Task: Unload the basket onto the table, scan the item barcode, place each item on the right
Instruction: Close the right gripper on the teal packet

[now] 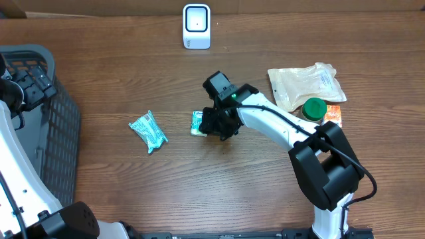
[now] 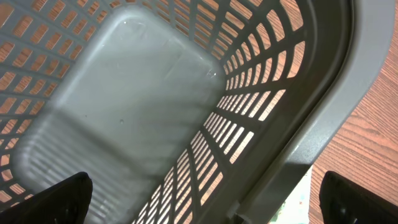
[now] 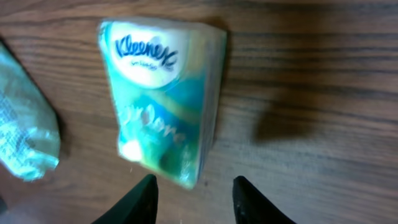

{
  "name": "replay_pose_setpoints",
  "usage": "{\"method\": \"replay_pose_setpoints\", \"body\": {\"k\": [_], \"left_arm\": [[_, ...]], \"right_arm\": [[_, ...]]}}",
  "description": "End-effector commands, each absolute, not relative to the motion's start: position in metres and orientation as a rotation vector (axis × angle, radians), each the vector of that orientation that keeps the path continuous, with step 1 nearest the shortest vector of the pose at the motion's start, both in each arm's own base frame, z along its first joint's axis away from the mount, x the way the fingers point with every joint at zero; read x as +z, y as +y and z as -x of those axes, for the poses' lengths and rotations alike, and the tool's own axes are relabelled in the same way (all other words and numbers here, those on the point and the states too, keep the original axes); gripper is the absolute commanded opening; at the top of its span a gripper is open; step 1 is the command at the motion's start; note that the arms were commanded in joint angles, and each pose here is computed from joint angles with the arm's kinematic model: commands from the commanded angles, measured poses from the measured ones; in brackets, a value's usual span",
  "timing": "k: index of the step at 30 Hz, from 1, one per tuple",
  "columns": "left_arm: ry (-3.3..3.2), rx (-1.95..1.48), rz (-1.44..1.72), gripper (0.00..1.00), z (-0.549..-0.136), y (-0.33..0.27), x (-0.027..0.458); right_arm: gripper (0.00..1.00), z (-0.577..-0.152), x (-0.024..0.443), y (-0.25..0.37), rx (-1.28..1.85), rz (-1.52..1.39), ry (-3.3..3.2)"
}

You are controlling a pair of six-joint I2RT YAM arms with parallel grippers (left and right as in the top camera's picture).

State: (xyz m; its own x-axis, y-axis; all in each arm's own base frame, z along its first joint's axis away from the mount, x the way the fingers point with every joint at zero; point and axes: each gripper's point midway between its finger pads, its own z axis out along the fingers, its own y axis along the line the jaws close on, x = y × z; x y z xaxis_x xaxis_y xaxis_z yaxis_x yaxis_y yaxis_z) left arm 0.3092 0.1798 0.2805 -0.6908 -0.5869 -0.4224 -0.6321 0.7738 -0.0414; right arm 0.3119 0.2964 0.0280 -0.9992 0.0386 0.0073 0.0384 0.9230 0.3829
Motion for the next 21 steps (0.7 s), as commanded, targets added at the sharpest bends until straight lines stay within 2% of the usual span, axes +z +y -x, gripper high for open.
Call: {"method": "replay_pose_setpoints", "body": {"k": [1, 6, 15, 21], "left_arm": [[2.543, 0.145, 0.931, 0.99, -0.310, 0.181, 0.282], [2.543, 0.145, 0.931, 1.00, -0.310, 0.181, 0.282], [2.543, 0.145, 0.931, 0.99, -0.310, 0.181, 0.282], [2.543, 0.145, 0.931, 0.99, -0.310, 0.181, 0.282]], "right_arm": [[0.38, -0.304, 0.015, 0.301, 0.674, -0.095, 3.089], [0.37, -0.303, 0.011, 0.310, 0.766, -0.070, 3.062], [0.30, -0.298, -0.008, 0.300, 0.708, -0.179, 3.087], [0.22, -0.296, -0.021, 0.299, 0.688, -0.209, 3.111]]}}
